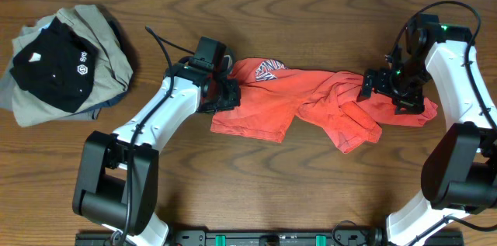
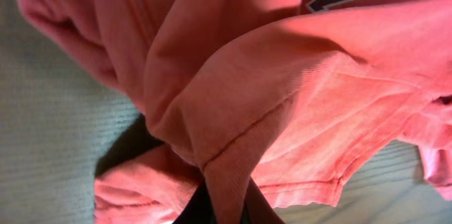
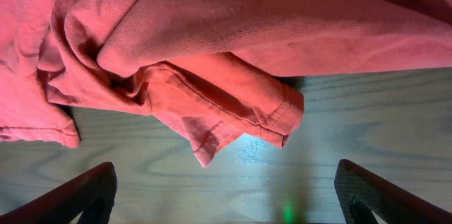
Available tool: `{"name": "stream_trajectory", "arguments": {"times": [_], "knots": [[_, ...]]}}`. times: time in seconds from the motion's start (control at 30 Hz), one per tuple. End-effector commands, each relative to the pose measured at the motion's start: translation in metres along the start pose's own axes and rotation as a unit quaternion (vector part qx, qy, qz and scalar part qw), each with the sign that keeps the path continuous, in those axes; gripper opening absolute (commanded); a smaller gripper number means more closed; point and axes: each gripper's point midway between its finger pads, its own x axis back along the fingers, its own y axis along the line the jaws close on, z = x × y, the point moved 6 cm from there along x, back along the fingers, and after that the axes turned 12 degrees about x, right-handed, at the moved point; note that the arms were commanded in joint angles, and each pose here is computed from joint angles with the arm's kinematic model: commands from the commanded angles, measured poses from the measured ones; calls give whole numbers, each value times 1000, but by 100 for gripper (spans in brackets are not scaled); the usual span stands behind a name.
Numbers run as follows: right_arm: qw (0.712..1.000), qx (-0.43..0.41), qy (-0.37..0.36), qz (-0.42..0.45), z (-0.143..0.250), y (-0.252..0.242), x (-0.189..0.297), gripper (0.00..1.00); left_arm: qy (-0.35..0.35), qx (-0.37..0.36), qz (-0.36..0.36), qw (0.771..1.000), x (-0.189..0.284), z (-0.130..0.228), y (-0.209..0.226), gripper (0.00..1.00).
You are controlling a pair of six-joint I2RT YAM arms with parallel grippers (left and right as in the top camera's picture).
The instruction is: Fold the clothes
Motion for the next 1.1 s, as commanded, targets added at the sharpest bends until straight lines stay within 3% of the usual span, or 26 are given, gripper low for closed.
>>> {"name": "stream_trajectory", "arguments": {"times": [0.0, 0.27, 0.43, 0.6, 0.83, 1.07], "knots": [[1000, 10, -12, 1, 0, 1, 6, 97, 10, 20, -7, 1000, 0, 4, 3, 6], [1000, 7, -9, 27, 2, -6, 6, 96, -3, 37, -9, 999, 46, -2, 11, 6], [998, -7, -9, 54, 6, -23, 12, 98, -73, 101, 8, 992, 119, -17, 41, 6], [999, 33, -19, -5, 7, -12, 17, 97, -139, 211, 13, 968, 176, -18, 93, 6], [991, 112, -27, -62, 5, 24, 13, 96, -119, 252, 36, 960, 187, -8, 112, 6], [993, 59, -86, -62, -21, 49, 2, 92, -118, 251, 35, 960, 186, -8, 112, 6]]}}
